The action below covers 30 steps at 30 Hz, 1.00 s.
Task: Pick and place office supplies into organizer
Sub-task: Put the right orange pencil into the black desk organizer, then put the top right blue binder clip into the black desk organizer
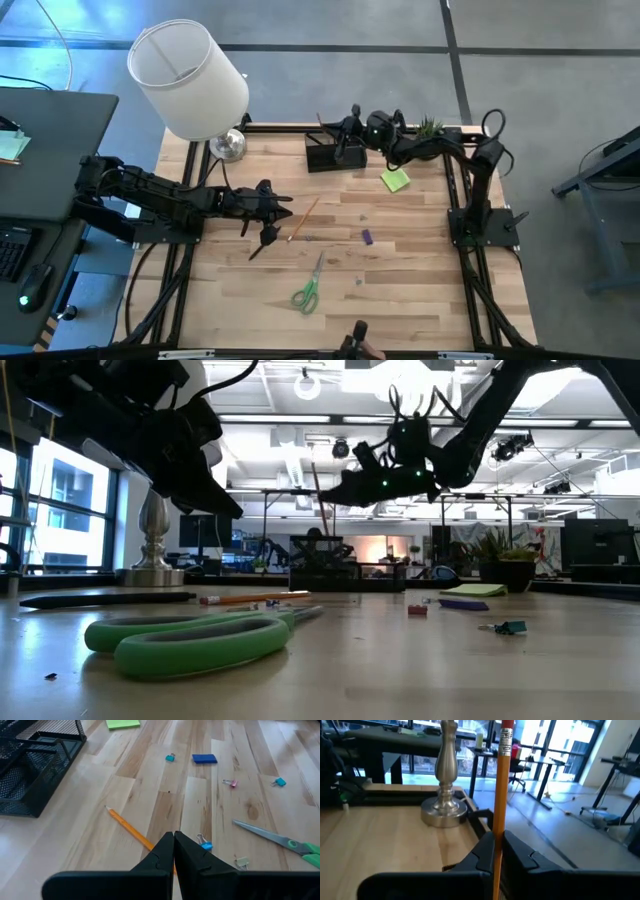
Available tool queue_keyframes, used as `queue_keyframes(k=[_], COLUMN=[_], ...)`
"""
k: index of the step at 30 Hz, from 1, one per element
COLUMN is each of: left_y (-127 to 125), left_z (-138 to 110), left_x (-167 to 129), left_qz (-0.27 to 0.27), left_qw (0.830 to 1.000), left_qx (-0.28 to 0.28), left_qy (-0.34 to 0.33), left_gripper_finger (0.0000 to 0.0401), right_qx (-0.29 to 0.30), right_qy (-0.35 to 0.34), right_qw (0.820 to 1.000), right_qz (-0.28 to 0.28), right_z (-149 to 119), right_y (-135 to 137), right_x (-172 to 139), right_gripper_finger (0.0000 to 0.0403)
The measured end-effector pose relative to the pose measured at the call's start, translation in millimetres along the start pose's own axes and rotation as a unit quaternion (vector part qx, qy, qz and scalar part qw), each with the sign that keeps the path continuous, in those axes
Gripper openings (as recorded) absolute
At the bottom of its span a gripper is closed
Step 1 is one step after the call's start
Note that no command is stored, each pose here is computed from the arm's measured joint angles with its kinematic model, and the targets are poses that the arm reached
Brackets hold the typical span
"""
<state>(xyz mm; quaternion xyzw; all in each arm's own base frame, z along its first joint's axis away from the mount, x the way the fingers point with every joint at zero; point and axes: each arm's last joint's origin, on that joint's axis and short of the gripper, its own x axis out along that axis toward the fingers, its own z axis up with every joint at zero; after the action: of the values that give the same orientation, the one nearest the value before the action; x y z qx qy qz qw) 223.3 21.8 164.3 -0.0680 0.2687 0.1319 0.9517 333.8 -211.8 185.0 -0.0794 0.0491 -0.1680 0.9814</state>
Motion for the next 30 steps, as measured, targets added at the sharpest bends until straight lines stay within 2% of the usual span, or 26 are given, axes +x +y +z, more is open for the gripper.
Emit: queue_keyframes(k=[7, 12, 18, 24, 30], left_y=[0, 0, 0, 0, 0], left_z=[0, 0, 0, -1, -1], left_x=[0, 0, 0, 0, 0], left_qz=[0.0, 0.0, 0.0, 0.001, 0.001], left_qw=[1.0, 1.0, 1.0, 1.0, 1.0], left_qx=[0.001, 0.0, 0.0, 0.001, 0.001], left_qy=[0.0, 0.0, 0.001, 0.005, 0.007], left_gripper_finger=[0.0001, 0.0001, 0.0001, 0.0001, 0.0001], right_qx=[0.05, 0.045, 0.042, 0.016, -0.022], right_qy=[0.038, 0.066, 0.064, 0.08, 0.124], right_qw=[0.998, 0.997, 0.997, 0.992, 0.98], right_qz=[0.005, 0.01, 0.018, 0.092, 0.156], right_z=[-8, -14, -8, 9, 12], right_y=[2, 3, 8, 38, 83], right_x=[0, 0, -1, -4, -7], right_gripper_finger=[0.0061, 0.0108, 0.015, 0.0167, 0.0154])
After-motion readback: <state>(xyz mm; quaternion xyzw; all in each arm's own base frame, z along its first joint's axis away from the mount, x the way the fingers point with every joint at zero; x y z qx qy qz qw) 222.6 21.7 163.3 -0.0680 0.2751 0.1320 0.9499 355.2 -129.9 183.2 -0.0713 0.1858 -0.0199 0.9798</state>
